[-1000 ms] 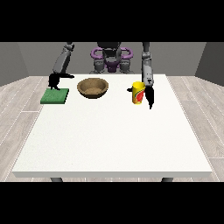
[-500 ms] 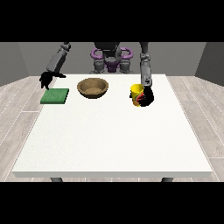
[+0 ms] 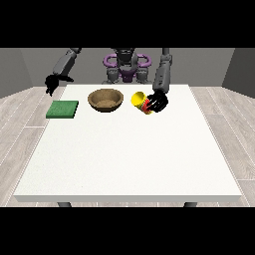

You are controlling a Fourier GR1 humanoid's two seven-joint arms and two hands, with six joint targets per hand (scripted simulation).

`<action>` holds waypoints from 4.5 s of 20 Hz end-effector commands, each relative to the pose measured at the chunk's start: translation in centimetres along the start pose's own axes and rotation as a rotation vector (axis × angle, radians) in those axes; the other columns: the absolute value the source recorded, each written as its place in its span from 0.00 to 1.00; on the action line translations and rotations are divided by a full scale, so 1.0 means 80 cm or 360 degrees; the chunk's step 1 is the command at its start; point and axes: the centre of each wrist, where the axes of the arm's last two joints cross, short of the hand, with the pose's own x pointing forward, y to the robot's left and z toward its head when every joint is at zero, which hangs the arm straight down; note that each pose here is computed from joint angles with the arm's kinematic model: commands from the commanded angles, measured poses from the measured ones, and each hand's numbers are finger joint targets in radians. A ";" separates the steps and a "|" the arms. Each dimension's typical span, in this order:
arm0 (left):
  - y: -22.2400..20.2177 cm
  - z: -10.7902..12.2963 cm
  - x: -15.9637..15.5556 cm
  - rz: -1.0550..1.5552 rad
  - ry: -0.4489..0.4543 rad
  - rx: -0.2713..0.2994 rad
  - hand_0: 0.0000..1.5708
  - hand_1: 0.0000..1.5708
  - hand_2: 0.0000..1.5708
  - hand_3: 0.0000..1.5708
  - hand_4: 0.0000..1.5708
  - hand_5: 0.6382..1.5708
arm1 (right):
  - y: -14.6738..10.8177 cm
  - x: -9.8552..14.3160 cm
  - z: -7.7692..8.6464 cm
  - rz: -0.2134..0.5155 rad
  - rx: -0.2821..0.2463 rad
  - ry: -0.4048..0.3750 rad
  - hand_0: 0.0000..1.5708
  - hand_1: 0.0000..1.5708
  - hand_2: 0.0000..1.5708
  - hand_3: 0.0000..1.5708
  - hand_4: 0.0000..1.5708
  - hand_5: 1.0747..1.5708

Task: Pick the cup and pour the ball into the bowl, then pick the bowl and place it on the pad

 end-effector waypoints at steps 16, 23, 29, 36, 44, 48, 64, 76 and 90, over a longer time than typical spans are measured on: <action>-0.135 0.021 0.166 -0.0969 -0.0461 -0.0777 0.81 0.81 1.00 0.98 0.56 0.96 | -0.043 -0.054 0.110 0.0007 -0.0343 0.0402 0.00 0.00 0.19 0.14 0.25 0.94; -0.159 0.034 0.244 -0.1080 -0.0631 -0.0960 0.17 0.17 1.00 0.91 0.55 0.95 | -0.074 -0.047 0.150 0.0019 -0.0492 0.0407 0.00 0.00 0.13 0.21 0.26 0.93; -0.162 0.055 0.270 -0.1292 -0.0844 -0.0979 0.00 0.00 1.00 1.00 0.35 0.95 | -0.065 -0.060 0.186 0.0015 -0.0482 0.0477 0.00 0.00 0.17 0.22 0.25 0.93; -0.156 0.020 0.314 -0.1448 -0.0937 -0.0840 0.00 0.00 1.00 1.00 0.39 0.96 | -0.052 -0.062 0.146 -0.0004 -0.0393 0.0356 0.00 0.00 0.11 0.21 0.27 0.91; -0.152 0.027 0.286 -0.1719 -0.1290 -0.1009 0.74 0.74 1.00 1.00 0.72 0.97 | -0.056 -0.056 0.129 -0.0030 -0.0436 0.0329 0.00 0.00 0.07 0.16 0.27 0.92; -0.150 0.046 0.301 -0.1656 -0.1296 -0.1018 0.94 0.94 1.00 1.00 0.72 0.97 | -0.087 -0.040 0.157 0.0028 -0.0467 0.0361 0.00 0.00 0.17 0.25 0.27 0.91; -0.050 0.053 0.101 -0.0468 -0.0280 -0.0917 0.89 0.89 0.77 0.61 0.83 1.00 | -0.069 -0.052 0.185 -0.0005 -0.0627 0.0461 0.00 0.00 0.23 0.21 0.46 0.98; -0.032 0.073 0.035 0.0679 -0.0132 -0.0737 0.00 0.00 0.00 0.00 0.37 0.96 | -0.076 -0.030 0.117 -0.0024 -0.0720 0.0096 0.00 0.00 0.23 0.04 0.29 0.93; -0.018 0.062 0.002 0.0775 -0.0032 -0.0732 0.00 0.00 0.00 0.00 0.00 0.06 | -0.003 -0.070 0.088 -0.0231 -0.0682 0.0320 0.00 0.00 0.00 0.00 0.00 1.00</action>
